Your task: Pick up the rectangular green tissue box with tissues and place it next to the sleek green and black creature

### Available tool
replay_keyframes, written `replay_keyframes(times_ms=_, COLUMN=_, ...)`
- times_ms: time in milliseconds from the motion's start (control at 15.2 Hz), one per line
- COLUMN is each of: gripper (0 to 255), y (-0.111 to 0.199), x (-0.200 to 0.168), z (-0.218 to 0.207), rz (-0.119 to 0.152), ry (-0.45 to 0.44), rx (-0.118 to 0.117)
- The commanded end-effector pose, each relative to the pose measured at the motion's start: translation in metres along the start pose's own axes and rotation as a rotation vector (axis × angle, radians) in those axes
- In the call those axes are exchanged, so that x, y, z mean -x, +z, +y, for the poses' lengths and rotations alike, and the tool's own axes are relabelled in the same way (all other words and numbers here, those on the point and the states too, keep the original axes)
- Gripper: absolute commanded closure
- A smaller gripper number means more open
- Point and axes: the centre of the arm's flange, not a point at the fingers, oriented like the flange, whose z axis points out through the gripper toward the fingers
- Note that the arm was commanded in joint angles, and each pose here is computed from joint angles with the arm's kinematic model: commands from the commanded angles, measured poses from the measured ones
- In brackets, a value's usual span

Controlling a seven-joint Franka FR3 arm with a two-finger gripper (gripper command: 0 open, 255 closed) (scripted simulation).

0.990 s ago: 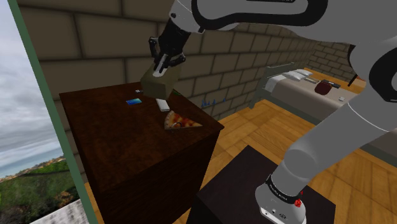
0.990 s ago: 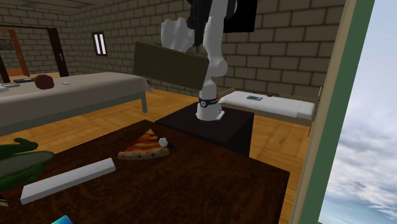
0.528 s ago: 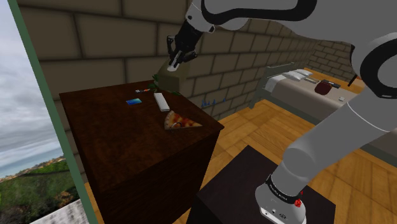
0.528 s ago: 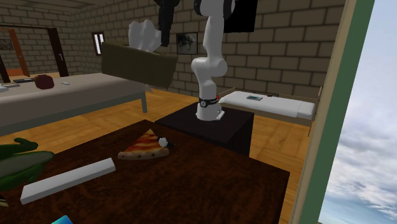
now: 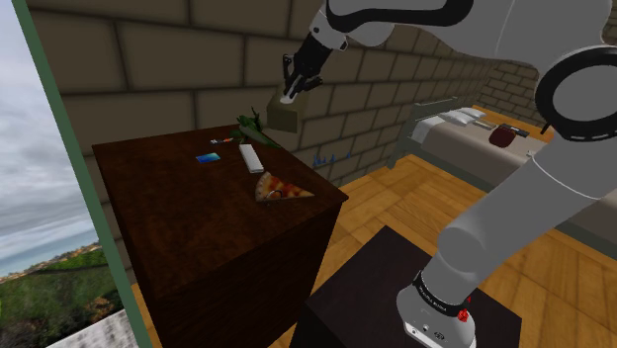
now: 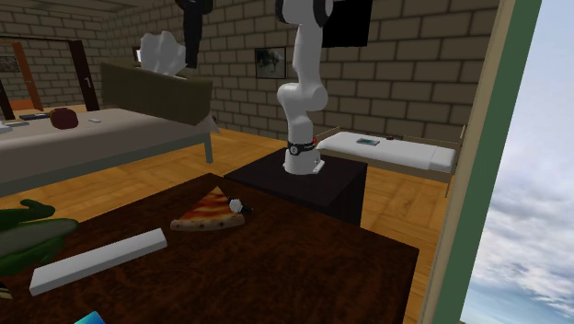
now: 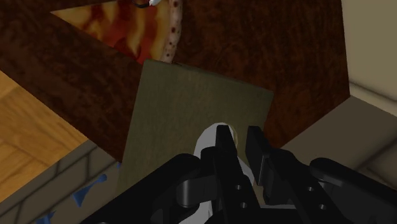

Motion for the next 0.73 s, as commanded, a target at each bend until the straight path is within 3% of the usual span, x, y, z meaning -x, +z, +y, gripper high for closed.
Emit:
replay_keyframes(times_ms=0, gripper=255, y=-0.004, x=-0.024, z=0.016, rz=0.000, ry=-0.002, rx=0.000)
replay_keyframes(times_ms=660, gripper=255, y=-0.009, x=-0.120, z=0.085, rz=0.000, ry=-0.002, rx=0.000)
